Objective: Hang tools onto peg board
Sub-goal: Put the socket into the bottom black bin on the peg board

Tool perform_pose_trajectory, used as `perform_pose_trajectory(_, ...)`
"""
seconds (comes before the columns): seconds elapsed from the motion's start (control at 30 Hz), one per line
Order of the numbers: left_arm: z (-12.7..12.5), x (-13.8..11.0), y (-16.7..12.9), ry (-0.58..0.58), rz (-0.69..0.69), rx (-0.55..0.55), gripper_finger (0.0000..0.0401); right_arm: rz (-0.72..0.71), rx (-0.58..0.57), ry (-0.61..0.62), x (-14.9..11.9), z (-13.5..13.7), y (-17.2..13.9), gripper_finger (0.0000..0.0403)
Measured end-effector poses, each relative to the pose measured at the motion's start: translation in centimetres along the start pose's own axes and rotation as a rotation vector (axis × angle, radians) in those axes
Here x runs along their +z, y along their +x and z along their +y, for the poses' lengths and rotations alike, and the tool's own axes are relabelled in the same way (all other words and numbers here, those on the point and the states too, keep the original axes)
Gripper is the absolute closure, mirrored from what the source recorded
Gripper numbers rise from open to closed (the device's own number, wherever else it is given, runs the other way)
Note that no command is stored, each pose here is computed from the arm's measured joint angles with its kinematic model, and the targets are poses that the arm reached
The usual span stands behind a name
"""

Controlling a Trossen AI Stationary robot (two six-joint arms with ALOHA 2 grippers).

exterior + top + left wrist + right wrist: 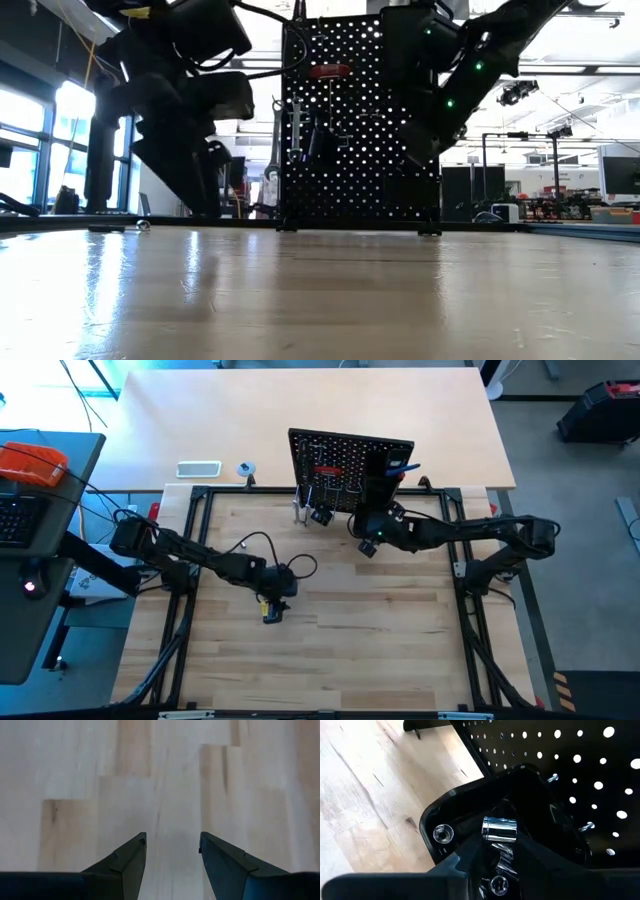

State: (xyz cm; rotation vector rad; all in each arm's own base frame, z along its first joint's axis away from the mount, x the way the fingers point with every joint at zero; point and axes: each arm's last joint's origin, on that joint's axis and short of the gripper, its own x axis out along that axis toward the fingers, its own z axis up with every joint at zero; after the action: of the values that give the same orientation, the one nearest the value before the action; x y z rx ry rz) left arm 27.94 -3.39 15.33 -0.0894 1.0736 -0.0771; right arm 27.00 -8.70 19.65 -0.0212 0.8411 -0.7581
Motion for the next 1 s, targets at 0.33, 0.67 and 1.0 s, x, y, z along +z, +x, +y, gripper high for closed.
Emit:
perform_pose_trajectory(0.33,1.3,-1.9,-1.0,-0.058,0.171,0.26,0.0221,-0.01,0.006,-0.001,0.1,0.0,0.0,0.0256)
perform_pose_trajectory(0.67,4.3,-3.3,-5.1,-0.31,0.137,0.521,0.0242,-0.005,0.106,0.03,0.1,0.7,-0.2,0.0218)
perform_pose_trajectory(1.0,7.7,-7.1,-8.4,-0.571,0.048,0.535,0.0239,-0.036,0.238,-0.055,-0.3,3.9,-2.1,0.0218)
